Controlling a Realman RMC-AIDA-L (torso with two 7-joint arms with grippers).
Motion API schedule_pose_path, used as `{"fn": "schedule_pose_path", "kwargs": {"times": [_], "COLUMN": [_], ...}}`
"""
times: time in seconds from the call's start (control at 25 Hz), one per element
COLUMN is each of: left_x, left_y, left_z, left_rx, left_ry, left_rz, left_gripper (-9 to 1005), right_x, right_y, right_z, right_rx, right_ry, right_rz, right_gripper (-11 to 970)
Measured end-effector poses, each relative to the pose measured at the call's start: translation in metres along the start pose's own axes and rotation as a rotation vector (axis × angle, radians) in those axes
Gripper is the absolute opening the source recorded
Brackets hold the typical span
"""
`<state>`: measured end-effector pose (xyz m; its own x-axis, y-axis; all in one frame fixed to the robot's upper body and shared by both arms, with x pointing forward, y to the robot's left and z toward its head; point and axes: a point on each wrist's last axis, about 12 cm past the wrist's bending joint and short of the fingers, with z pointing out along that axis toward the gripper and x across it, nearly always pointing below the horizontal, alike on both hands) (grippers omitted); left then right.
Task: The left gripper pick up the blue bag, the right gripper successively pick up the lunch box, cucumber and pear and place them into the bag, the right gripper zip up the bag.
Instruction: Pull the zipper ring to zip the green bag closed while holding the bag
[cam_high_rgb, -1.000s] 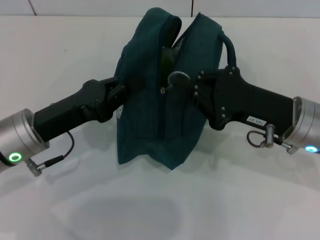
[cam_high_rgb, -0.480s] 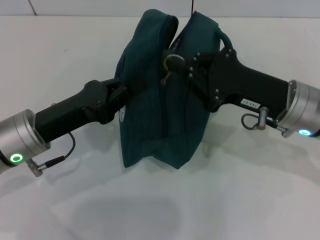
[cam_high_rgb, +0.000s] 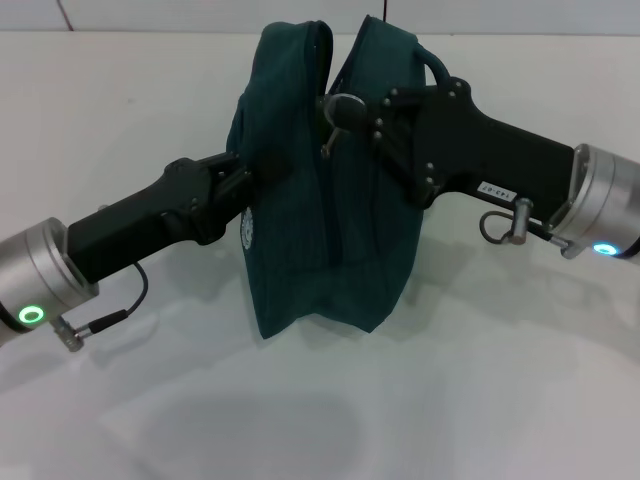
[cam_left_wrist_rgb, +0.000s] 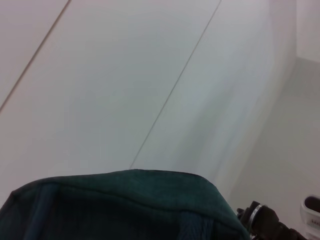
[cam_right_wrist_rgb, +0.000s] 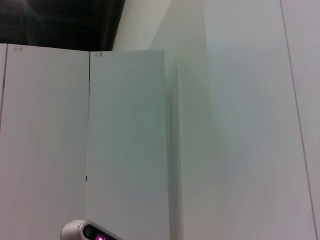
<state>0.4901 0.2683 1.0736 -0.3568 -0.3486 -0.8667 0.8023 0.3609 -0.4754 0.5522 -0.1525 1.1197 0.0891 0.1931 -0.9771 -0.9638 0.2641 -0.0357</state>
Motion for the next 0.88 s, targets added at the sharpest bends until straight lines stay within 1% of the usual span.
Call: {"fn": "schedule_pose_path", "kwargs": {"times": [0.48, 0.8, 0.88], "left_x": [0.000, -0.002, -0.002], "left_y": [0.001, 0.003, 0.004], "left_z": [0.001, -0.005, -0.006], "left_rx": [-0.002, -0.032, -0.045], "left_ry": [0.006, -0.023, -0.032], "left_rz": [0.003, 0.001, -0.008], "left_gripper": [116, 137, 165], "right_x": [-0.006, -0.008, -0.007], "right_y": [-0.008, -0.011, -0.010], "right_z": [0.003, 0.002, 0.002], "right_rx": [0.012, 0.021, 0.021], "right_ry": [-0.010, -0.014, -0.013], "right_rz": [-0.023, -0.029, -0.029], "right_gripper": [7, 6, 6]}}
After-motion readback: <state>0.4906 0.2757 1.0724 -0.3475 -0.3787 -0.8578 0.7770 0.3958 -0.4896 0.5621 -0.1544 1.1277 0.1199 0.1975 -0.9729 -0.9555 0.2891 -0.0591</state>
